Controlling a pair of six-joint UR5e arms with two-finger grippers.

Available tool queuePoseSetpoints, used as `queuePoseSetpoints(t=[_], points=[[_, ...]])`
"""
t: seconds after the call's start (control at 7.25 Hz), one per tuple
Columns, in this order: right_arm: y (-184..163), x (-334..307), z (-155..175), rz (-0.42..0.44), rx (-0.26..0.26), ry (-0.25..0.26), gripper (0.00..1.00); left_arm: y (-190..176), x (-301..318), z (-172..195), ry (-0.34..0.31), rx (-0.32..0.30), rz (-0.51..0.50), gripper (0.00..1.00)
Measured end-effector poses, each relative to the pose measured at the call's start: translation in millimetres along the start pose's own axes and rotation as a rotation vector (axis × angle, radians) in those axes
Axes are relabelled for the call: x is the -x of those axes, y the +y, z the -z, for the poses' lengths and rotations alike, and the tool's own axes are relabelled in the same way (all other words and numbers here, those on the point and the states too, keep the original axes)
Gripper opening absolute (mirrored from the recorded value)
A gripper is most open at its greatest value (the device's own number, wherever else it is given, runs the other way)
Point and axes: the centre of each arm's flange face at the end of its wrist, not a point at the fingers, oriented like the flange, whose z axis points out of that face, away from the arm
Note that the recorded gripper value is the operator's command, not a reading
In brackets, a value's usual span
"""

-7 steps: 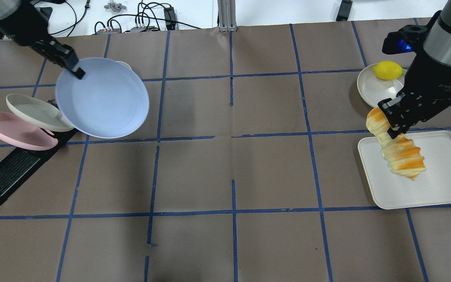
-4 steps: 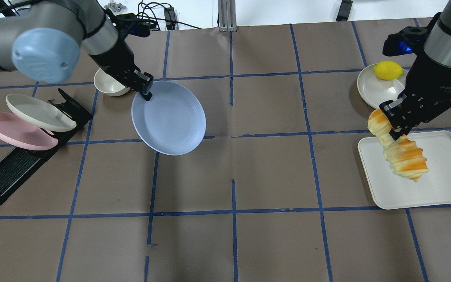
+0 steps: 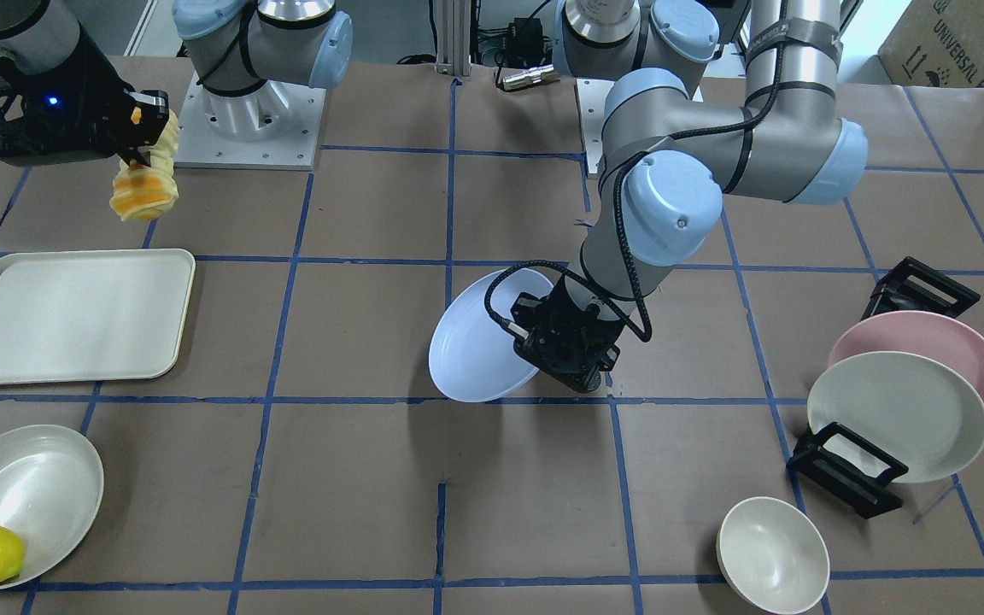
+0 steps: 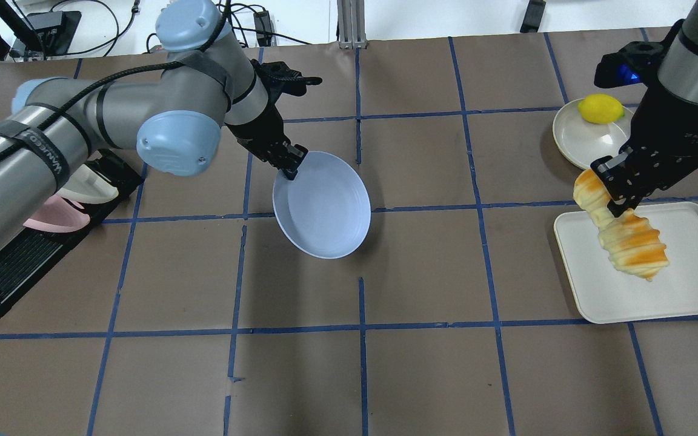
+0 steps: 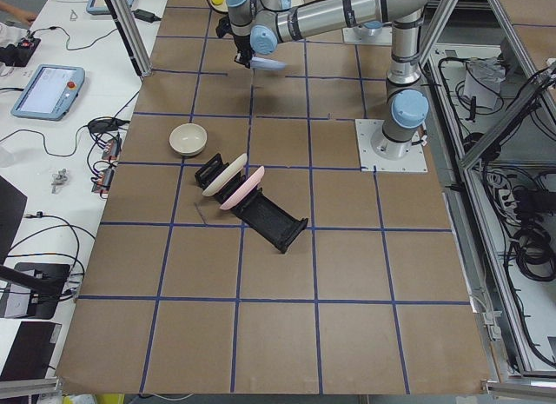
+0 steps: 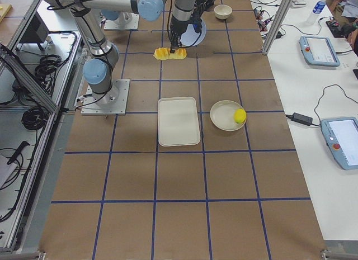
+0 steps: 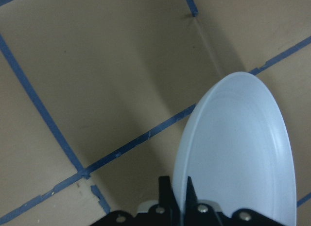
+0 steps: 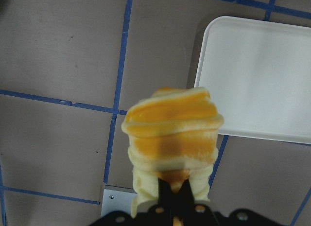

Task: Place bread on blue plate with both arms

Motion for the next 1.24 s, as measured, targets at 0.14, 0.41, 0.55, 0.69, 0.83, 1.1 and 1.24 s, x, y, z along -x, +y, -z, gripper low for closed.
queuePoseSetpoints(t=[0.14, 0.41, 0.55, 0.69, 0.83, 1.1, 1.24], points=[[0, 0, 0, 0.003, 0.0, 0.0, 0.03, -4, -4, -21, 0.012, 0.0, 0.011, 0.14], [0, 0, -1, 0.005, 0.002, -0.001, 0.03, -15, -23, -49, 0.047, -0.027, 0.034, 0.25], [0, 0, -3, 0.006, 0.006, -0.002, 0.03, -20, -32, -61, 0.055, -0.039, 0.045, 0.62], [1, 1, -7, 0.01, 0.013, -0.005, 0.03, -22, -35, -67, 0.056, -0.045, 0.051, 1.0], [3, 1, -12, 0.017, 0.017, -0.007, 0.03, -24, -36, -64, 0.048, -0.058, 0.051, 1.0], [5, 2, -14, 0.023, 0.017, -0.007, 0.03, -21, -21, -30, -0.055, -0.081, 0.063, 1.0], [5, 2, -14, 0.023, 0.017, -0.007, 0.03, -12, -6, 2, -0.137, -0.08, 0.085, 1.0]])
